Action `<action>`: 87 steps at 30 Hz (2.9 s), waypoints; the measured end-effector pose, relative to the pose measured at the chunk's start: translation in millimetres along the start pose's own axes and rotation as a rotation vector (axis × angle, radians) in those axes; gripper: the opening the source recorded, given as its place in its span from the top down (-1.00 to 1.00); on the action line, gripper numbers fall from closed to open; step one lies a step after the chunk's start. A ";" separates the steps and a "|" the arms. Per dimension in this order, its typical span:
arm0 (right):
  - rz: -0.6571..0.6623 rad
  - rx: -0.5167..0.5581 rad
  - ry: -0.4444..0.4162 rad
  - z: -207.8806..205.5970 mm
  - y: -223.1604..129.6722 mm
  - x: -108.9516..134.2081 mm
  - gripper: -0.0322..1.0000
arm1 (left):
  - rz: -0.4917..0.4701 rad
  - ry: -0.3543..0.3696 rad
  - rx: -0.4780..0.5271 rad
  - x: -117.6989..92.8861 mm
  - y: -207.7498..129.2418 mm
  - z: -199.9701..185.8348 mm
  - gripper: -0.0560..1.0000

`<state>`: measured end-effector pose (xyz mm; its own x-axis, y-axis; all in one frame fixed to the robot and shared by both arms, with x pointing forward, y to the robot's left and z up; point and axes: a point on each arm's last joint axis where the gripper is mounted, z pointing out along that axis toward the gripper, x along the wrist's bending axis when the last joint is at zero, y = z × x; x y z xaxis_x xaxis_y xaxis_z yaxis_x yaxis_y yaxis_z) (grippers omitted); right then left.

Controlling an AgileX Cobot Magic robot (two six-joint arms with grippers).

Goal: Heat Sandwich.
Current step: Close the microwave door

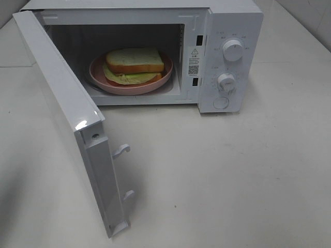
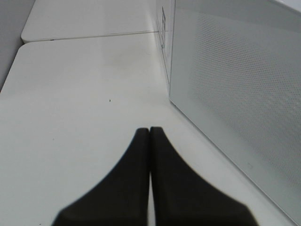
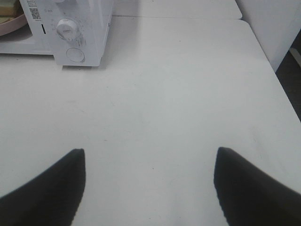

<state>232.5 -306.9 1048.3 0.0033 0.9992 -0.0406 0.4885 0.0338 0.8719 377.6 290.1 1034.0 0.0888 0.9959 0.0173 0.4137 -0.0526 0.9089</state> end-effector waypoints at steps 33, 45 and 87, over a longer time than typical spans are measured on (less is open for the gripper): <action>0.000 0.000 0.000 0.0 0.0 0.0 -0.48 | 0.028 -0.184 -0.248 -17.6 -18.2 109.3 0.89; 0.000 0.000 0.000 0.0 0.0 0.0 -0.48 | -0.014 -0.312 -0.225 -35.4 -20.7 129.2 0.89; 0.000 0.000 0.000 0.0 0.0 0.0 -0.48 | 0.065 -0.622 -0.253 -189.4 22.2 182.0 0.89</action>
<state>232.5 -306.9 1048.3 0.0033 0.9992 -0.0406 0.4885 0.0338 0.8719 534.9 87.0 975.1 0.6431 0.7594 -0.0987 0.1712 -0.0170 0.9851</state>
